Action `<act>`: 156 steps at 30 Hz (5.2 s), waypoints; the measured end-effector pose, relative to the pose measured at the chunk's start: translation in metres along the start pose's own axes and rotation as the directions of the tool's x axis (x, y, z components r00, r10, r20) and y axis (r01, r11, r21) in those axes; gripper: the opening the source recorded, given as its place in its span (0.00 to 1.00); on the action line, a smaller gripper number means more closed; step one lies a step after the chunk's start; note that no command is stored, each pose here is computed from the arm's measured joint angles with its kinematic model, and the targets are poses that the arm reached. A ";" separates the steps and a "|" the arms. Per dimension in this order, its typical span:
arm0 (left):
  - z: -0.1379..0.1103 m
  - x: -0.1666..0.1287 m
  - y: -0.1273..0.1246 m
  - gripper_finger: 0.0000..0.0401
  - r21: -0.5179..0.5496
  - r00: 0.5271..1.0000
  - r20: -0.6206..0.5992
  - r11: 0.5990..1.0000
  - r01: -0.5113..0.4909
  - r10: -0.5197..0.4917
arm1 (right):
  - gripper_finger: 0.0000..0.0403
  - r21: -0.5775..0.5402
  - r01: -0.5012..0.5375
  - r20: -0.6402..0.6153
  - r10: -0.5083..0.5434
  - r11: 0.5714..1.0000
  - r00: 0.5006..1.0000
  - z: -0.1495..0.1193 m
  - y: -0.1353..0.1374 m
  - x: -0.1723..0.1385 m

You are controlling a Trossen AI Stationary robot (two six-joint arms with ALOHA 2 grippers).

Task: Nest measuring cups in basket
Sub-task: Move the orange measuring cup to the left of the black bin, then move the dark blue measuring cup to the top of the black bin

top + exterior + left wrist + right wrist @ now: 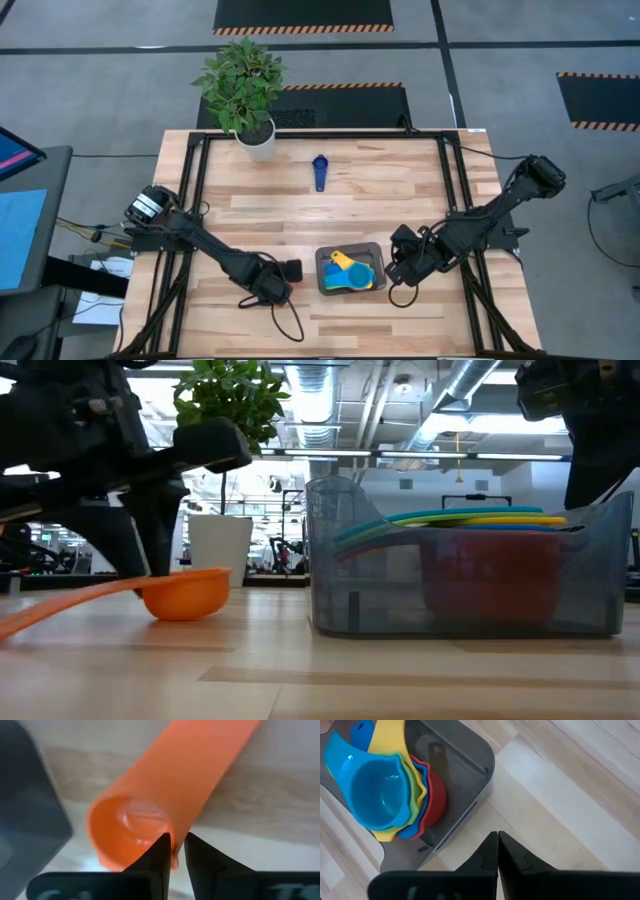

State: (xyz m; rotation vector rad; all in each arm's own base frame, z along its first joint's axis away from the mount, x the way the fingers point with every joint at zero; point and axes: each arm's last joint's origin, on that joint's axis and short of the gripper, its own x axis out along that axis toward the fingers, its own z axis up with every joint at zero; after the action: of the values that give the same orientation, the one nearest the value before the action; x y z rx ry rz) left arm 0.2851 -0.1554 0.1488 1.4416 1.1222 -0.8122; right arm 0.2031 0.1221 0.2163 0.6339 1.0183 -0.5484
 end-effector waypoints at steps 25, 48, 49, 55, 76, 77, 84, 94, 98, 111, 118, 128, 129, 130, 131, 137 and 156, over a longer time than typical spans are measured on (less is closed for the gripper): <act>-0.029 -0.037 0.018 0.14 -0.350 0.919 -0.394 0.927 -0.138 -0.012 | 0.08 -0.025 -0.001 -0.001 0.001 1.000 1.000 0.000 0.000 0.000; -0.202 -0.059 0.068 0.02 -0.974 0.980 -0.193 0.111 -0.198 0.056 | 0.06 -0.110 0.341 0.418 -0.267 0.934 0.868 0.029 -0.023 0.002; -0.202 -0.059 0.064 0.02 -0.979 0.982 -0.186 0.086 -0.187 0.023 | 0.05 -0.074 0.394 0.485 -0.312 0.916 0.817 0.037 -0.027 0.002; -0.195 -0.049 0.041 0.00 -0.981 0.977 -0.159 -0.090 -0.173 -0.146 | 0.04 0.175 0.547 0.600 -0.530 0.818 0.600 0.101 -0.057 0.014; -0.156 -0.055 -0.082 0.00 -0.885 0.985 -0.174 -0.442 -0.147 0.021 | 0.09 -0.218 0.081 0.622 0.075 0.973 0.780 0.281 -0.126 -0.002; -0.156 -0.058 -0.085 0.00 -0.881 0.983 -0.178 -0.452 -0.137 0.050 | 0.09 -0.236 0.082 0.606 0.081 0.968 0.791 0.288 -0.123 -0.002; -0.161 -0.071 -0.096 0.00 -0.859 0.949 -0.264 -0.489 -0.151 0.170 | 0.06 -0.304 0.095 0.394 0.034 0.948 0.918 0.338 -0.107 0.008; -0.158 -0.057 -0.093 0.00 -0.887 0.925 -0.274 -0.441 -0.137 0.264 | 0.12 -0.397 0.104 0.142 -0.051 0.912 0.989 0.372 -0.097 0.078; -0.157 -0.056 -0.093 0.00 -0.883 0.921 -0.271 -0.453 -0.123 0.278 | 0.20 -0.420 0.088 0.075 -0.062 0.903 0.995 0.368 -0.090 0.108; -0.157 -0.056 -0.092 0.00 -0.869 0.920 -0.266 -0.486 -0.099 0.287 | 0.48 -0.377 0.056 0.063 -0.035 0.924 0.997 0.357 -0.061 0.143; -0.157 -0.056 -0.091 0.00 -0.868 0.919 -0.264 -0.487 -0.094 0.293 | 0.51 -0.267 0.059 0.056 -0.045 0.962 0.997 0.355 -0.062 0.146; -0.157 -0.056 -0.090 0.00 -0.872 0.917 -0.263 -0.481 -0.093 0.299 | 0.51 -0.275 0.071 0.043 -0.062 0.959 0.997 0.350 -0.054 0.147; -0.157 -0.056 -0.090 0.00 -0.872 0.917 -0.263 -0.480 -0.093 0.299 | 0.51 -0.283 0.069 0.044 -0.059 0.957 0.997 0.349 -0.052 0.147; -0.157 -0.056 -0.090 0.00 -0.873 0.917 -0.263 -0.479 -0.094 0.299 | 0.51 -0.302 0.069 0.045 -0.058 0.951 0.997 0.349 -0.051 0.147; -0.157 -0.056 -0.090 0.00 -0.874 0.917 -0.263 -0.476 -0.095 0.299 | 0.51 -0.323 0.068 0.045 -0.057 0.944 0.997 0.348 -0.051 0.147; -0.157 -0.056 -0.090 0.00 -0.874 0.917 -0.263 -0.476 -0.095 0.299 | 0.48 -0.331 0.062 0.050 -0.048 0.942 0.998 0.347 -0.045 0.147; -0.156 -0.056 -0.090 0.00 -0.887 0.916 -0.262 -0.449 -0.104 0.305 | 0.47 -0.186 0.105 0.036 -0.100 0.977 0.994 0.343 -0.048 0.171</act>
State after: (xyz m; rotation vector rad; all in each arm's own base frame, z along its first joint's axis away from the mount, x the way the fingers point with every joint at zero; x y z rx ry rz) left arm 0.1676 -0.0166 0.1995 -0.1238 0.7865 0.5883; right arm 0.4473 -0.1752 0.1823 0.4079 1.0679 -0.5425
